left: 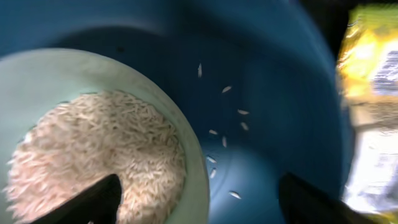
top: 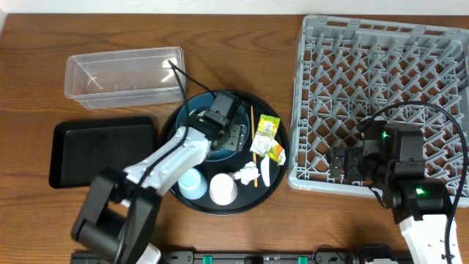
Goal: Sort waste into correct bins and load items into the dishwasher rack
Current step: 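Reach the left gripper to the pale green bowl and grasp its rim, then lift the pale green bowl with the left gripper toward the black tray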
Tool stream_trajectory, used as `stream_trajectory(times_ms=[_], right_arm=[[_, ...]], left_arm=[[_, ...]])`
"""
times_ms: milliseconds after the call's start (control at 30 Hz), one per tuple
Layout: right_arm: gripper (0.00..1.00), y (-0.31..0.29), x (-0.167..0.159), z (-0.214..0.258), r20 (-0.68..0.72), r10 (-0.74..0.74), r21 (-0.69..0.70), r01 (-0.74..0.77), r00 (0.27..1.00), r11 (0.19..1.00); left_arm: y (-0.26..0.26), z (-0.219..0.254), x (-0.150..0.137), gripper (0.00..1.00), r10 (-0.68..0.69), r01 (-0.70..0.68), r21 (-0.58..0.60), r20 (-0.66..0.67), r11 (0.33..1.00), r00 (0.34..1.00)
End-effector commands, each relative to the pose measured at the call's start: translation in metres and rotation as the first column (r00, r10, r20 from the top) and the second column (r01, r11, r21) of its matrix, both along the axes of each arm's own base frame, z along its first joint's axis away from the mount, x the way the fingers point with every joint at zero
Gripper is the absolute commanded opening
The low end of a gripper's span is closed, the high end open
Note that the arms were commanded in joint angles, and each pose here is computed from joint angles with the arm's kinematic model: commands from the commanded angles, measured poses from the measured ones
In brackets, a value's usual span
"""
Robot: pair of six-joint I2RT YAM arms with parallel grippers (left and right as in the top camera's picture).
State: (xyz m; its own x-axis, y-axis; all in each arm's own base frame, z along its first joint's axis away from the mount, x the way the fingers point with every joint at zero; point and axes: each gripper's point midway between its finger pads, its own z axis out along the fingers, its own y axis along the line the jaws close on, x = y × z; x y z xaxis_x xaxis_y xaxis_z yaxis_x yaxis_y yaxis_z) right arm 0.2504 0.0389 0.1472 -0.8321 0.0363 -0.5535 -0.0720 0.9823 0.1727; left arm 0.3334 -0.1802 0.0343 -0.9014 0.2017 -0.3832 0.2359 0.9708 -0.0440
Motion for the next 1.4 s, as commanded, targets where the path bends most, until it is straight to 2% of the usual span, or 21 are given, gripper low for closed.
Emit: stream_trajectory(times_ms=[0,33,167,400,600,867,967,1167,1367], right_arm=[[0.99,0.0,0.002,0.007,0.009,-0.019,0.018,0.019,1.0,1.0],[0.99,0.0,0.002,0.006,0.008,-0.019,0.018,0.019,1.0,1.0],[0.99,0.0,0.002,0.006,0.006,-0.02,0.018,0.019,1.0,1.0],[0.99,0.0,0.0,0.005,-0.001,-0.019,0.017,0.019,1.0,1.0],[0.99,-0.001,-0.001,0.004,-0.008,-0.019,0.016,0.02,1.0,1.0],[0.99,-0.001,-0.001,0.004,-0.008,-0.02,0.016,0.02,1.0,1.0],[0.99,-0.001,-0.001,0.004,-0.009,-0.02,0.016,0.02,1.0,1.0],[0.99,-0.001,-0.001,0.004,-0.008,-0.019,0.016,0.02,1.0,1.0],[0.99,-0.001,-0.001,0.004,-0.009,-0.02,0.016,0.02,1.0,1.0]], left_arm=[[0.001,-0.007,0.005,0.67,-0.001,0.001,0.032,0.001,0.999,1.0],[0.001,-0.008,0.005,0.61,-0.001,0.001,0.034,-0.002,0.999,1.0],[0.0,-0.007,0.008,0.06,-0.001,0.001,0.028,0.009,1.0,1.0],[-0.003,0.003,0.013,0.06,0.0,0.0,0.009,0.04,1.0,0.999],[-0.005,0.043,0.017,0.06,0.005,0.0,-0.039,0.122,0.999,0.992],[0.006,0.087,0.006,0.06,0.019,-0.006,-0.072,0.179,0.997,0.984],[0.022,0.101,0.004,0.06,0.057,-0.042,-0.082,0.192,0.996,0.98],[0.081,0.122,0.006,0.06,0.24,-0.22,-0.117,0.191,0.968,0.952],[0.116,0.12,0.001,0.06,0.312,-0.286,-0.261,0.065,0.922,0.948]])
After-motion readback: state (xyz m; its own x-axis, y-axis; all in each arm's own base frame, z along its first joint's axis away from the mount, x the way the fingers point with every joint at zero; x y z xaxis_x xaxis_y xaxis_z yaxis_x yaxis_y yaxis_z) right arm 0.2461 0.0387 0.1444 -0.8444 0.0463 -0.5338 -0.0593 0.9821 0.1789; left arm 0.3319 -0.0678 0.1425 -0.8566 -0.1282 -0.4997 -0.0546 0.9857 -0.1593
